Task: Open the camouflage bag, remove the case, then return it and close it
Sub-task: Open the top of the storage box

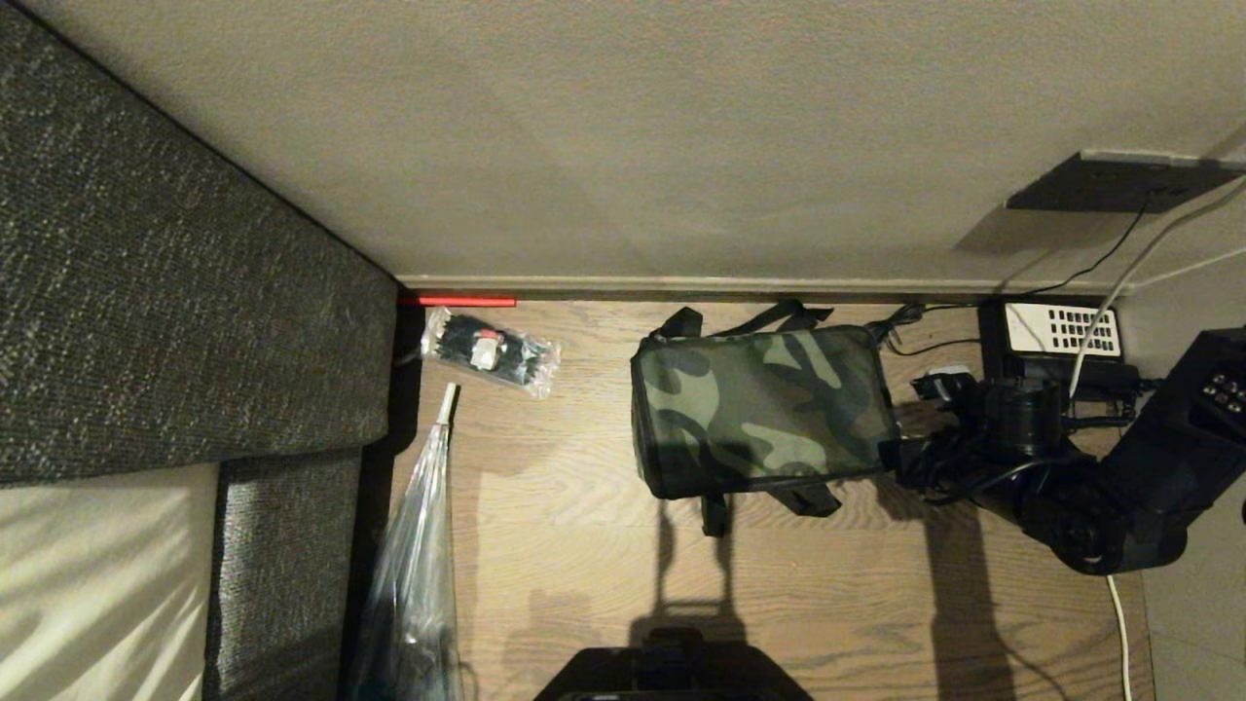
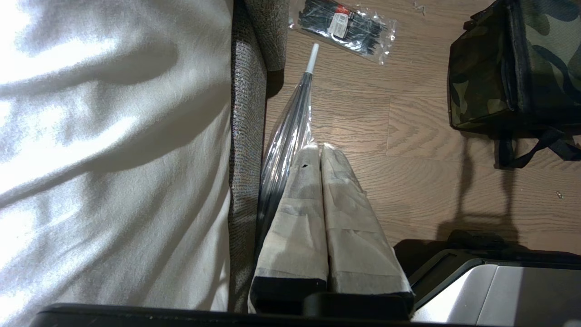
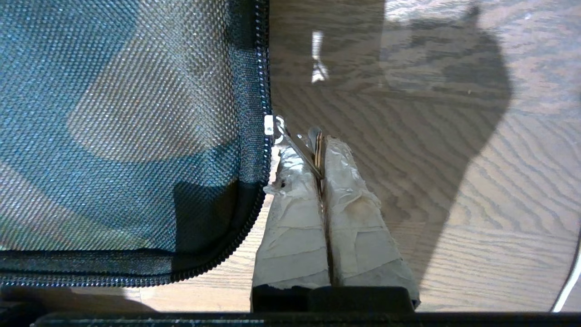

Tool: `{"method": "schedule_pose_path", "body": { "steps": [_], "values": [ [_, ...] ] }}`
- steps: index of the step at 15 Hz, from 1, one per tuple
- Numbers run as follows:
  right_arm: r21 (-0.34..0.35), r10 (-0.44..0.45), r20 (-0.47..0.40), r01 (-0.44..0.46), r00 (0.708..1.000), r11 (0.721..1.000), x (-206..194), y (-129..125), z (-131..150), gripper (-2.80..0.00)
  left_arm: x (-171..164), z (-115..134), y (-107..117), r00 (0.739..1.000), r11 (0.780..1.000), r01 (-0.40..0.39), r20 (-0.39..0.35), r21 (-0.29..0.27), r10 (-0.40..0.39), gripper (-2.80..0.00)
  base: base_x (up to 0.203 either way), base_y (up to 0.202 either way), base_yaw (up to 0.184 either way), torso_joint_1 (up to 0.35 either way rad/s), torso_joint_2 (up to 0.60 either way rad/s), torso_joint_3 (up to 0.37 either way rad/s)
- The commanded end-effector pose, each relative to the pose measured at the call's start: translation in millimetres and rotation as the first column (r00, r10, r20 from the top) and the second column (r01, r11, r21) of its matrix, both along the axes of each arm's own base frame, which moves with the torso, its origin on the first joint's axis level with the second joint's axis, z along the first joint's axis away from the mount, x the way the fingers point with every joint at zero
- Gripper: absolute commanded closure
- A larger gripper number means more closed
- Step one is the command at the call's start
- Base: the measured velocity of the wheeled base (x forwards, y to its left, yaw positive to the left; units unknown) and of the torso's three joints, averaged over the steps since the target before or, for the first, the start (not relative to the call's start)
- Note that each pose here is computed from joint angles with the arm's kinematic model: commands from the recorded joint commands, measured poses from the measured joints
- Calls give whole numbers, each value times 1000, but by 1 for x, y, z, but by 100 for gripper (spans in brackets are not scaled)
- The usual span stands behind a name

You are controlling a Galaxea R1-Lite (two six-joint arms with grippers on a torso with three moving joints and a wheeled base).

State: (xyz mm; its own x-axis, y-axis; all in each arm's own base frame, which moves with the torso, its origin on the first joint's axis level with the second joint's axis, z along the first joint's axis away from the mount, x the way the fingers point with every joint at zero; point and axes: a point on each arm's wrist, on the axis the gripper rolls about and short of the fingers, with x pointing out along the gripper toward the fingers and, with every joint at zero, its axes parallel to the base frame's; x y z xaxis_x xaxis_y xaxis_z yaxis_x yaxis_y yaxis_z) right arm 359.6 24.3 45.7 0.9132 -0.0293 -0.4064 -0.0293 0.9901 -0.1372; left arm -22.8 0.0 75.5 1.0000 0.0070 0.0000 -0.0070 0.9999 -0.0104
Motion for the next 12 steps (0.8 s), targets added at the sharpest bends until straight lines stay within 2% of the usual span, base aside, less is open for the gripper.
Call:
{"method": "schedule_pose_path", "body": {
  "steps": [1, 5, 12],
  "values": [
    [2, 6, 24, -6, 1000, 1000, 2, 1, 6, 0, 0, 0, 0, 1000, 1000, -1, 0, 0, 1, 0, 0, 0, 0, 0, 0, 0],
    [30, 10, 26, -11, 1000, 999, 1, 2, 7, 0, 0, 0, 0, 1000, 1000, -1, 0, 0, 1, 0, 0, 0, 0, 0, 0, 0],
    [33, 14, 48, -16, 999, 999, 6, 4, 10, 0, 0, 0, 0, 1000, 1000, -1, 0, 0, 1, 0, 0, 0, 0, 0, 0, 0]
  ]
}}
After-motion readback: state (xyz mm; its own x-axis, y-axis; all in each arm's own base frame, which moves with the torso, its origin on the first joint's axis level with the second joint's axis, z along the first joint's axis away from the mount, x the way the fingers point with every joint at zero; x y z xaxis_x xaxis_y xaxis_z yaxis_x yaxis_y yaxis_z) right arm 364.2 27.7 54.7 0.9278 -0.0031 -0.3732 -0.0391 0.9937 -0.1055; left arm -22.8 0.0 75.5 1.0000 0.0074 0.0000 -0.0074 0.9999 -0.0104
